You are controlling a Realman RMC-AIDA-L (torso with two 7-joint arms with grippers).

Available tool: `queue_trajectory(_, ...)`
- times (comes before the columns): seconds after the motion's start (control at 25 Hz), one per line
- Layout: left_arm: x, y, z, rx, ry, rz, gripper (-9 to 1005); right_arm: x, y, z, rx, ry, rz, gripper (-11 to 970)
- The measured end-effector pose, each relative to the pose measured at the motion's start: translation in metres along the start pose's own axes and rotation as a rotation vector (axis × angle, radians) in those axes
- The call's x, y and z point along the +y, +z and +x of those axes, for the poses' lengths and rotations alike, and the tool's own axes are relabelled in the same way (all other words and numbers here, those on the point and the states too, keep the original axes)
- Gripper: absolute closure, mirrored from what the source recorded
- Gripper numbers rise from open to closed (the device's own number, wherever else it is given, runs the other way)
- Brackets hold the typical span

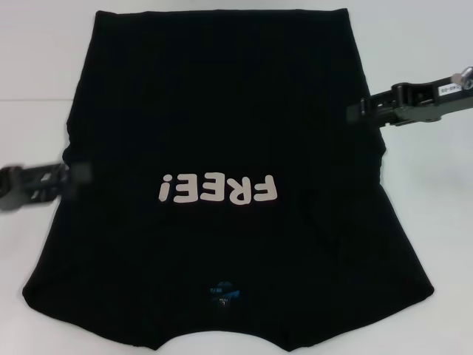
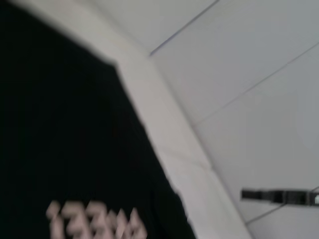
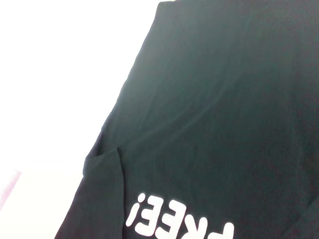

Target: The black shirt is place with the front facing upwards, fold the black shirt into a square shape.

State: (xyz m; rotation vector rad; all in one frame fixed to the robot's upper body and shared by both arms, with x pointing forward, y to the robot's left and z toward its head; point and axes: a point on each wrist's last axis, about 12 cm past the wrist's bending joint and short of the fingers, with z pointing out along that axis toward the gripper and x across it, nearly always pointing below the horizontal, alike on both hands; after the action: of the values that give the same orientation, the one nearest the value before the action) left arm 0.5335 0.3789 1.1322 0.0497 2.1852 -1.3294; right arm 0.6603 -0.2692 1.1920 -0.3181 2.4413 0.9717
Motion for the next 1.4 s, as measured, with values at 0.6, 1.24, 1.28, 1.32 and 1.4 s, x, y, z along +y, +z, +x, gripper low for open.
queue_trajectory(0.6, 0.030, -0.051, 0.056, 0.068, -0.266, -0.252, 183, -0.009, -0.002, 0.006, 0.000, -0.023, 0.027, 306)
queue_trajectory(1.24, 0.042, -0.041, 0.057, 0.065, -0.294, -0.340, 369, -0.013, -0.003, 0.012, -0.009, 0.000, 0.025, 305)
queue_trajectory(1.28, 0.042, -0.041, 0.057, 0.062, -0.293, -0.342, 391, -0.013, -0.003, 0.012, -0.009, 0.000, 0.025, 305)
queue_trajectory(1.32, 0.043, -0.042, 0.056, 0.058, -0.292, -0.347, 414, -0.013, -0.003, 0.012, -0.010, 0.001, 0.024, 305)
queue_trajectory(1.4, 0.044, -0.042, 0.056, 0.055, -0.293, -0.355, 414, -0.013, -0.003, 0.011, -0.011, 0.001, 0.024, 306)
